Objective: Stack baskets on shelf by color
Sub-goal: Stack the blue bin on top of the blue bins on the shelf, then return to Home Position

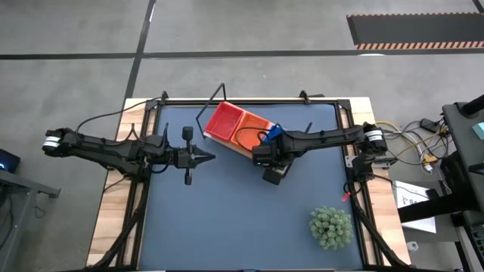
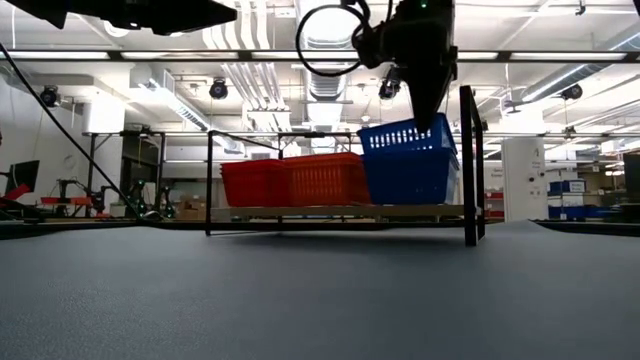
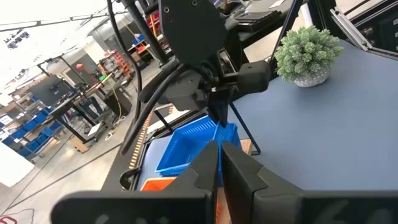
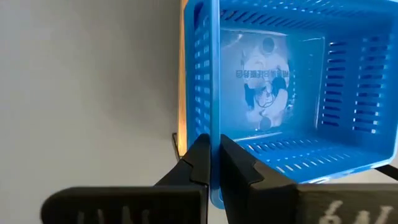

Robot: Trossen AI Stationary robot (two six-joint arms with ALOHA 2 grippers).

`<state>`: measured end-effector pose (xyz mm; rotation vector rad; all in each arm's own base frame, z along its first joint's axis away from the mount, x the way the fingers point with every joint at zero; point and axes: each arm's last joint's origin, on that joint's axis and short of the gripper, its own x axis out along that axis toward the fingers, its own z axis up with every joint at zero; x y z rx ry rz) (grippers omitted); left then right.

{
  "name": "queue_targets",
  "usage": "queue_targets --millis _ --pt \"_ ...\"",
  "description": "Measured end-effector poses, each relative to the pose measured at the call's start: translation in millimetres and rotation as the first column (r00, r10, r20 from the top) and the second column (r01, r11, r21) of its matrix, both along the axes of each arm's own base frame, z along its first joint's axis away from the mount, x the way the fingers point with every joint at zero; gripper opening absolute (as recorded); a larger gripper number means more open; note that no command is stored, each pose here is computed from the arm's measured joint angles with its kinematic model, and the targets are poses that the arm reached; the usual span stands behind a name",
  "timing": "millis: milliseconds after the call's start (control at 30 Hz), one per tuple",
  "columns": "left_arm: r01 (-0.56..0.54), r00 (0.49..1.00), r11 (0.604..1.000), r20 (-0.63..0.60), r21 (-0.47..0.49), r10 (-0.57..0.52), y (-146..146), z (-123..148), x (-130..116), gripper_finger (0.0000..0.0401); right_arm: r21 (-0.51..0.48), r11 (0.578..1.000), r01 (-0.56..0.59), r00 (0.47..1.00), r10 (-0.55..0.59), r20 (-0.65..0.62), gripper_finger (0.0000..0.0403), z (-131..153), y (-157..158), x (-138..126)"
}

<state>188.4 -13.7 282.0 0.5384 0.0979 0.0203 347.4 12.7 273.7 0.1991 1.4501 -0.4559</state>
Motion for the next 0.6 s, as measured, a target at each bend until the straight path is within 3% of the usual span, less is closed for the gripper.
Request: queue_targets --millis 167,500,600 --pt "0.000 1.000 1.000 -0.001 0.000 0.000 0.0 -0.4 0.0 0.0001 0.000 1.000 0.010 1.000 -0.010 -0.002 0.0022 -2.6 -1.0 1.6" --pt "0.000 1.000 1.000 -0.001 0.000 0.000 0.0 -0.6 0.0 0.0001 0.006 1.000 -0.001 1.000 0.001 -0.011 0.0102 10.1 0.7 -0.8" --pt "0.017 1.000 1.000 -0.002 -0.004 -0.017 -0.8 -0.7 0.0 0.0001 -0.082 0.996 -0.044 0.996 0.051 0.079 0.0113 20.7 14.4 -2.5"
